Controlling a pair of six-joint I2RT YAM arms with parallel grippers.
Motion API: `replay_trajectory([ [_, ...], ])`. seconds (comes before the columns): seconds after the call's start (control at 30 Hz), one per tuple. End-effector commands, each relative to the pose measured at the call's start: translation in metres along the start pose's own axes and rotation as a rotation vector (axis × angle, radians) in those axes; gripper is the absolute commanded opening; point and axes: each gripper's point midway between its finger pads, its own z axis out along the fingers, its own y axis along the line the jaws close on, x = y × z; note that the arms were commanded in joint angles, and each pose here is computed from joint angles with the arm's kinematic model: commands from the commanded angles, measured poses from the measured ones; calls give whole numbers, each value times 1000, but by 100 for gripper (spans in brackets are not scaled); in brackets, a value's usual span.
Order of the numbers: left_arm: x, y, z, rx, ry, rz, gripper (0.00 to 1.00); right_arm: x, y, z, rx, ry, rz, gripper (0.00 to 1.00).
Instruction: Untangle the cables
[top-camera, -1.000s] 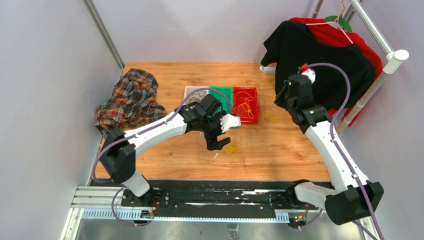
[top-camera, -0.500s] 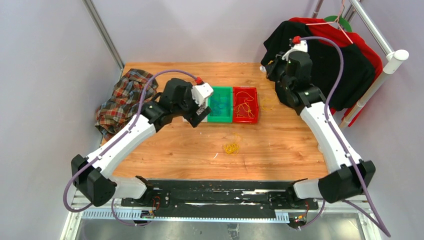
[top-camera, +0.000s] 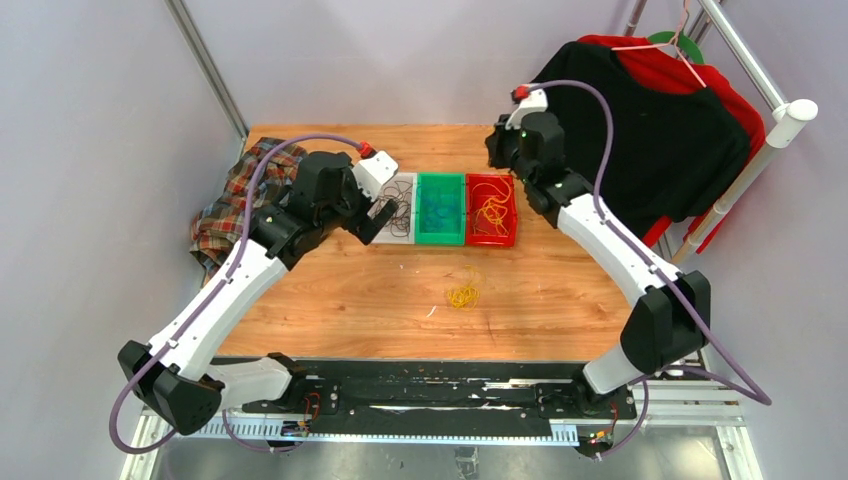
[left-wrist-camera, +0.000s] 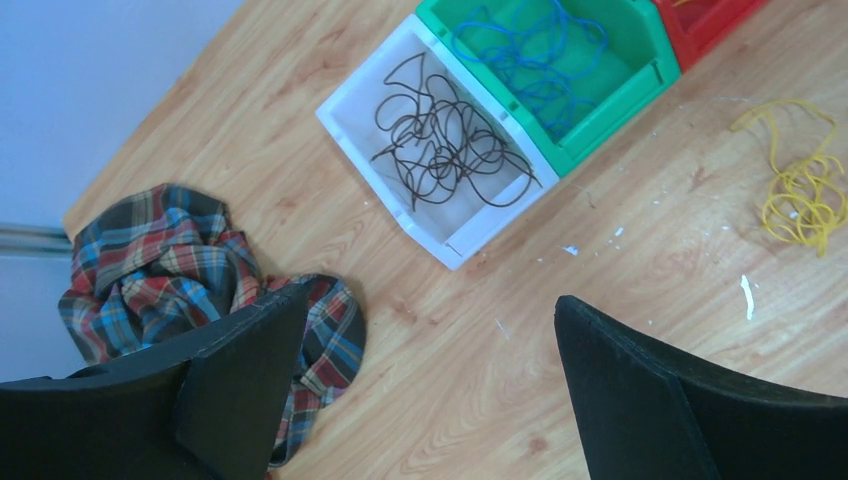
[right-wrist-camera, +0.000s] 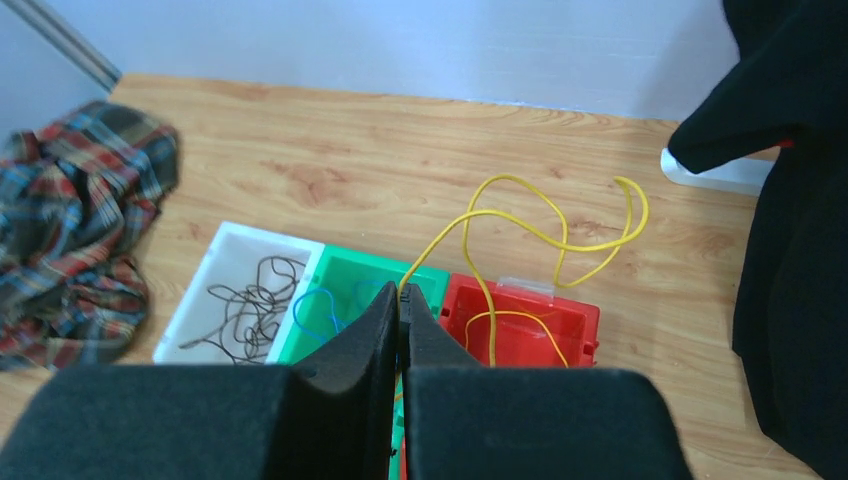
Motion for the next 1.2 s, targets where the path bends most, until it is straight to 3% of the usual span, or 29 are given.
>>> replay_trajectory([
  [0.0,-6,-6,-15,51,-25,6,98,18,9,15,-8,-52,-156,1],
  [0.37,0,-11,-18,70,-30,20,98,102,-7,22,5,153,-187,1],
  [0.7,2,-17,-13,102,-26,31,98,177,-6,27,-91,456,-145,1],
  [0.9,3,-16,-12,98,-23,44,98,197,-20,36,-64,538,-71,1],
  [1.07,3,-19,-11,111,-22,45,98,190,-42,42,10,526,-24,1],
  [1.17,4,-25,-8,143,-19,42,98,177,-49,44,32,496,-25,6],
])
